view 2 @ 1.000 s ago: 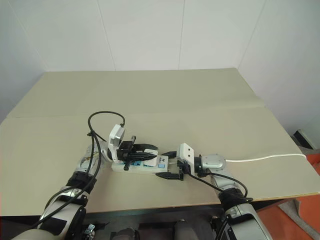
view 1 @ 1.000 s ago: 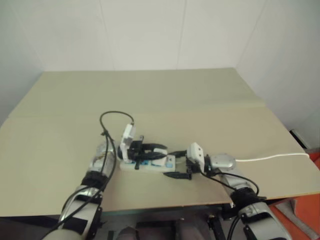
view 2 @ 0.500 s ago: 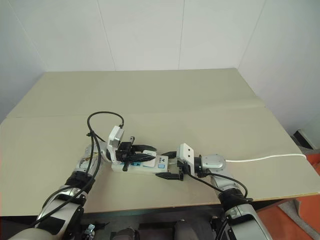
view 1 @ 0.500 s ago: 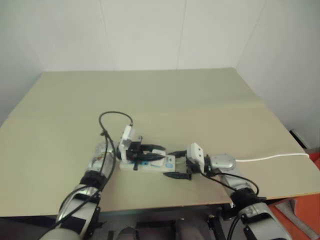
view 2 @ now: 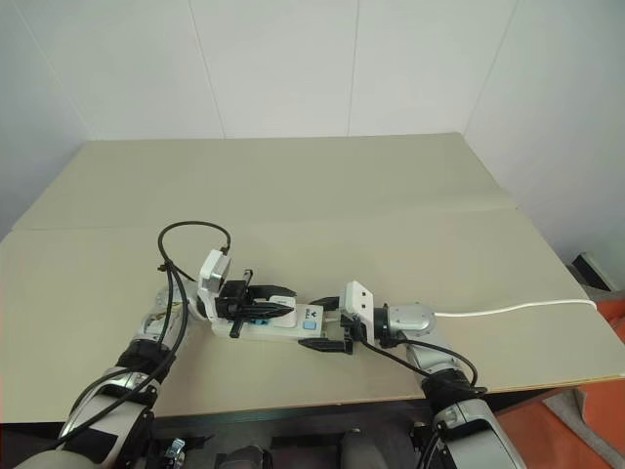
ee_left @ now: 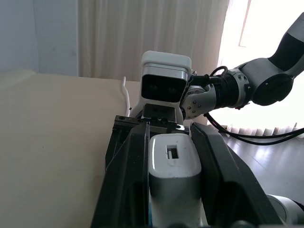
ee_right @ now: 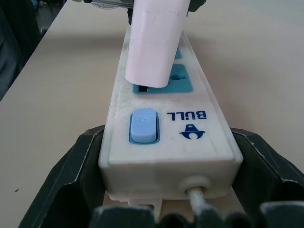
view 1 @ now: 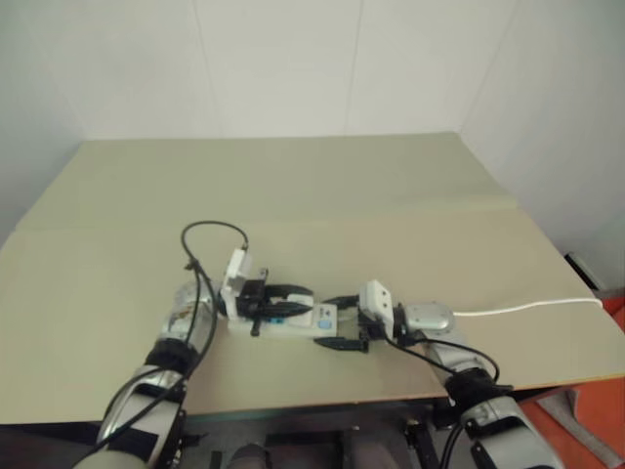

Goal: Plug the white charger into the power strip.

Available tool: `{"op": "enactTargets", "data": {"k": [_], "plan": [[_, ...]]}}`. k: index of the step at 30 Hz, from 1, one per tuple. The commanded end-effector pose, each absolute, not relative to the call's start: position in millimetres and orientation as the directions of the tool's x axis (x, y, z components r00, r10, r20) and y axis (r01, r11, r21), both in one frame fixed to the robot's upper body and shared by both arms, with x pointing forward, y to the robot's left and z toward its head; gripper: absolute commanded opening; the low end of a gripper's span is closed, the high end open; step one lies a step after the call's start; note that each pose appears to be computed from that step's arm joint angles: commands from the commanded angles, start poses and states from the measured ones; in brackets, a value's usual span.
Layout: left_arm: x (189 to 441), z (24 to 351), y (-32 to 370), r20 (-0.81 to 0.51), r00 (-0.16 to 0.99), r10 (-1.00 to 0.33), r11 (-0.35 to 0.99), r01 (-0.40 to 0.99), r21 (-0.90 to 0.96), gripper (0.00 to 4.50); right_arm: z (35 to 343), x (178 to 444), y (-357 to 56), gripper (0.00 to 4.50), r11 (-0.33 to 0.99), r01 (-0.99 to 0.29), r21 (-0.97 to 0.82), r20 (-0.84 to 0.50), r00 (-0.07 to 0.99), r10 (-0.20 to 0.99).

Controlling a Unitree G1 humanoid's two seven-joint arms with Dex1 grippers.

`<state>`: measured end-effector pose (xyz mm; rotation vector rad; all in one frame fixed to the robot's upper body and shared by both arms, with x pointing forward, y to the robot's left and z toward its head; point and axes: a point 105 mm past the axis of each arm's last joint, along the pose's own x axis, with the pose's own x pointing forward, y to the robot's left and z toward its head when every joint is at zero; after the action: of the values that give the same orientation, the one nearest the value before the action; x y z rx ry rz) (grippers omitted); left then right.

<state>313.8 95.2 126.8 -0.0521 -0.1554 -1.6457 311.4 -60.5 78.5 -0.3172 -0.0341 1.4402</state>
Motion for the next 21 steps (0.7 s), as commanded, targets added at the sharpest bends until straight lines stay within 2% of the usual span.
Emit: {"op": "enactTargets", "data": {"k": [1,8,21], "plan": [[312.4,133.4,107.0,0.116,-0.068,-0.991,-0.053,0.991,0.123,1.02,66.3,304.9,-57.9,3.44,0.058,-0.974,-0.221,-0.213,0.106,0.971],[307.2,126.4,106.0,0.081,-0.089,-0.993,-0.08,0.991,0.112,1.02,65.7,304.5,-57.2,3.44,0.055,-0.973,-0.223,-0.214,0.103,0.971],[307.5,102.6,115.0,0.059,-0.027,-0.998,-0.022,0.997,0.08,1.02,67.4,306.2,-59.0,3.44,0.062,-0.969,-0.239,-0.214,0.115,0.97]]}}
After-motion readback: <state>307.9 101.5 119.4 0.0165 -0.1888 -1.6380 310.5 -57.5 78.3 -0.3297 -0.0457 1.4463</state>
